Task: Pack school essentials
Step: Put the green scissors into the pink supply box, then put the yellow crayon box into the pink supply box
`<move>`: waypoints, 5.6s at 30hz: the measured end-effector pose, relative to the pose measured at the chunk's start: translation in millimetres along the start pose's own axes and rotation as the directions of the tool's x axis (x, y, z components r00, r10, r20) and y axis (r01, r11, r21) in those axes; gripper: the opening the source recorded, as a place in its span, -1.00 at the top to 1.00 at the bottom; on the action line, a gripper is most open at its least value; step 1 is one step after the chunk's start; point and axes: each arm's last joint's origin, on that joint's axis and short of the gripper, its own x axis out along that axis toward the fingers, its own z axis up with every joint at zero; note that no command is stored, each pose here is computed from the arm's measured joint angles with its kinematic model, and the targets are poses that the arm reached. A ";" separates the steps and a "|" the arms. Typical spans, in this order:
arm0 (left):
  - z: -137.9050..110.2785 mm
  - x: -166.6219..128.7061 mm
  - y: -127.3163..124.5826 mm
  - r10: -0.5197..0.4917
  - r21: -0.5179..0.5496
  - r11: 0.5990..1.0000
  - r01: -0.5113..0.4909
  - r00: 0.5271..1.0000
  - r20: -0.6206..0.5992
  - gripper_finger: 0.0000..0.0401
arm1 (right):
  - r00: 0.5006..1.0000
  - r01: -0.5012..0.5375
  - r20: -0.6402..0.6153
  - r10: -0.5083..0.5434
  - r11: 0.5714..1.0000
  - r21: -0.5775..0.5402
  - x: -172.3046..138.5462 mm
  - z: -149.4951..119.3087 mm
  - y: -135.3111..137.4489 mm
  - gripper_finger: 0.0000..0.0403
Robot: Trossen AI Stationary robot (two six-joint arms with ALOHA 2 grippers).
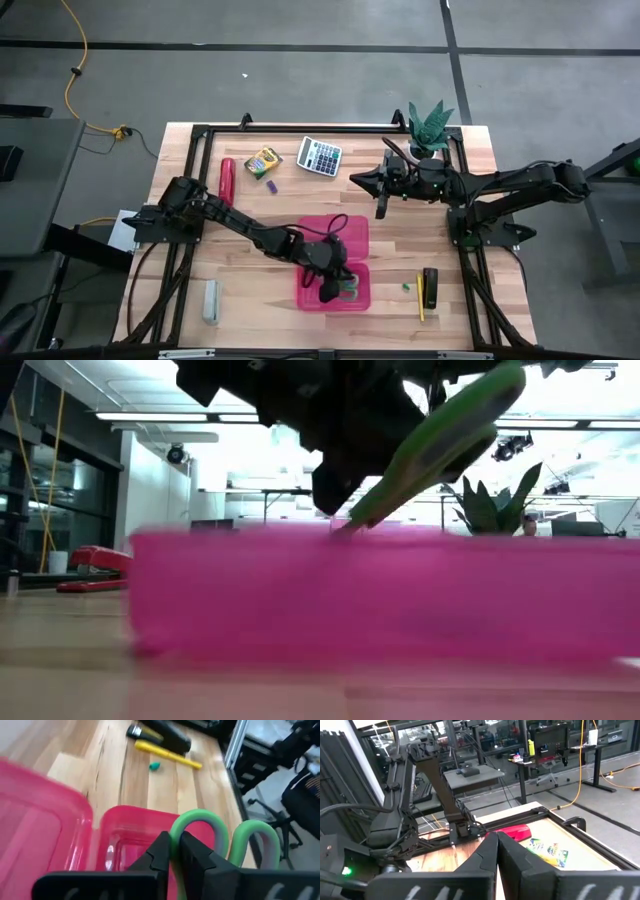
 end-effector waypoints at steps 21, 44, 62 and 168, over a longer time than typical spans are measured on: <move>34.0 -42.8 5.5 -0.089 0.028 0.996 0.090 0.995 -0.046 0.14 | 0.999 0.005 -0.031 -0.006 1.000 -0.019 0.0 -3.1 -0.6 1.00; 29.9 -281.4 39.3 -0.018 0.053 0.998 -0.028 0.701 0.713 0.27 | 0.998 -0.062 -0.022 0.061 0.998 -0.026 0.1 -1.4 1.7 1.00; 19.0 -286.2 44.2 0.009 0.096 0.989 -0.109 0.706 0.708 0.27 | 0.993 -0.068 0.091 0.073 0.996 -0.061 -0.4 9.5 3.4 1.00; 19.5 -232.9 215.0 0.746 -0.203 0.545 -0.813 0.581 -0.327 1.00 | 0.998 -0.055 0.009 0.056 0.998 -0.017 0.0 1.6 1.7 1.00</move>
